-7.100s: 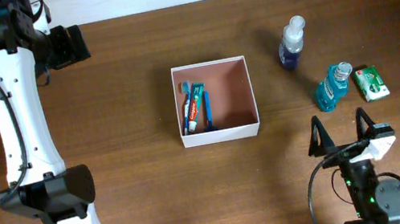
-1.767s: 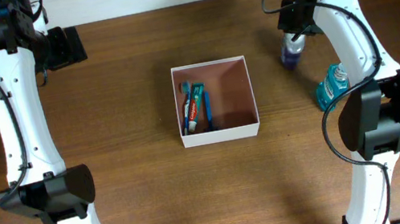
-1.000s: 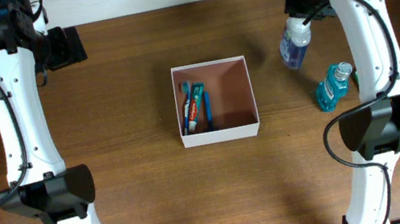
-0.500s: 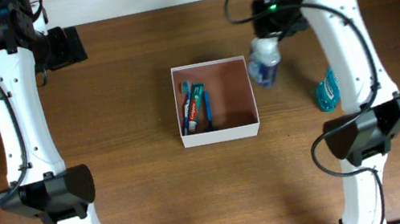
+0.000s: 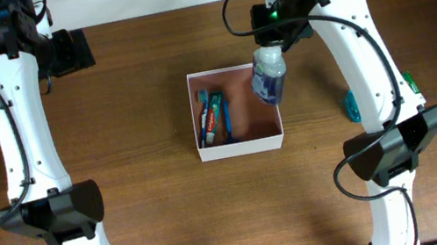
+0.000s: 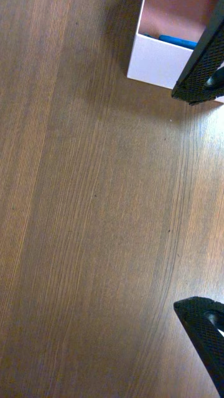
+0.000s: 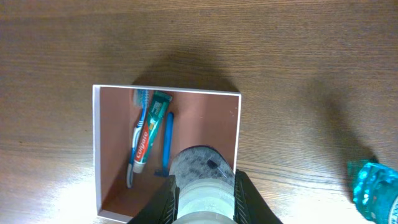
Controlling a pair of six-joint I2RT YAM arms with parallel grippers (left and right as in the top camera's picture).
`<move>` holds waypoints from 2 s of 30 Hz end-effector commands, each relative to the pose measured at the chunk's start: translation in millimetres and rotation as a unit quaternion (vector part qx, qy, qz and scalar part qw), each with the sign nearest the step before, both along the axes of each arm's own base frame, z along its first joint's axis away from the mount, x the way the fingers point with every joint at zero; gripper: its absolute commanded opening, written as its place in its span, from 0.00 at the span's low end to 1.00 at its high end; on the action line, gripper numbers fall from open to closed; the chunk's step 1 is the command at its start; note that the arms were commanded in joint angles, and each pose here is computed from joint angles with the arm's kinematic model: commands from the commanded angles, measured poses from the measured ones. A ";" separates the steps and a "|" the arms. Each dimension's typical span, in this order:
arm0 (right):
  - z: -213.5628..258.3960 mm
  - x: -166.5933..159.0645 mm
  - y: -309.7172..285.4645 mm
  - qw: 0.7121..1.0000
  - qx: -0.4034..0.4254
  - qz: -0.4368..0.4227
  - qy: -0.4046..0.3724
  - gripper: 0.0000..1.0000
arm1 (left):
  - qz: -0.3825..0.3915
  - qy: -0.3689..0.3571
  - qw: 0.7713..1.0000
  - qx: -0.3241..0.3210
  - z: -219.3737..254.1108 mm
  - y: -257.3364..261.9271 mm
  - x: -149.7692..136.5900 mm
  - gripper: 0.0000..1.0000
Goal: Pack container
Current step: 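Lift the soap bottle and carry it over the pink box, then lower the soap bottle into the box's right side and release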
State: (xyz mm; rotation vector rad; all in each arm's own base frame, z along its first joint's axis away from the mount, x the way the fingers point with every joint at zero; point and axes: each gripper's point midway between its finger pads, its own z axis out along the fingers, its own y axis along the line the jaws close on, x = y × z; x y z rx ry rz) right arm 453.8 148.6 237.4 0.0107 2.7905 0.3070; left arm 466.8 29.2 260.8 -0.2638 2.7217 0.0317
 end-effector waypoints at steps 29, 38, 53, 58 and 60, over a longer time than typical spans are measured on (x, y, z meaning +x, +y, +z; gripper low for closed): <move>-14.7 13.4 8.4 0.986 -0.056 -0.152 -0.046 0.22 | -0.003 0.002 1.000 0.006 -2.1 2.8 1.6 1.00; -18.1 19.8 11.0 0.985 -0.050 -0.155 -0.054 0.23 | -0.003 0.002 1.000 0.006 -2.1 2.8 1.6 1.00; -45.8 27.9 -3.6 0.980 -0.103 -0.160 -0.062 0.26 | -0.003 0.002 1.000 0.006 -2.1 2.8 1.6 1.00; -44.4 30.9 -2.4 0.980 -0.099 -0.161 -0.069 0.27 | -0.003 0.002 1.000 0.006 -2.1 2.8 1.6 1.00; -43.8 32.0 -1.9 0.980 -0.097 -0.161 -0.071 0.27 | -0.003 0.002 1.000 0.006 -2.1 2.8 1.6 1.00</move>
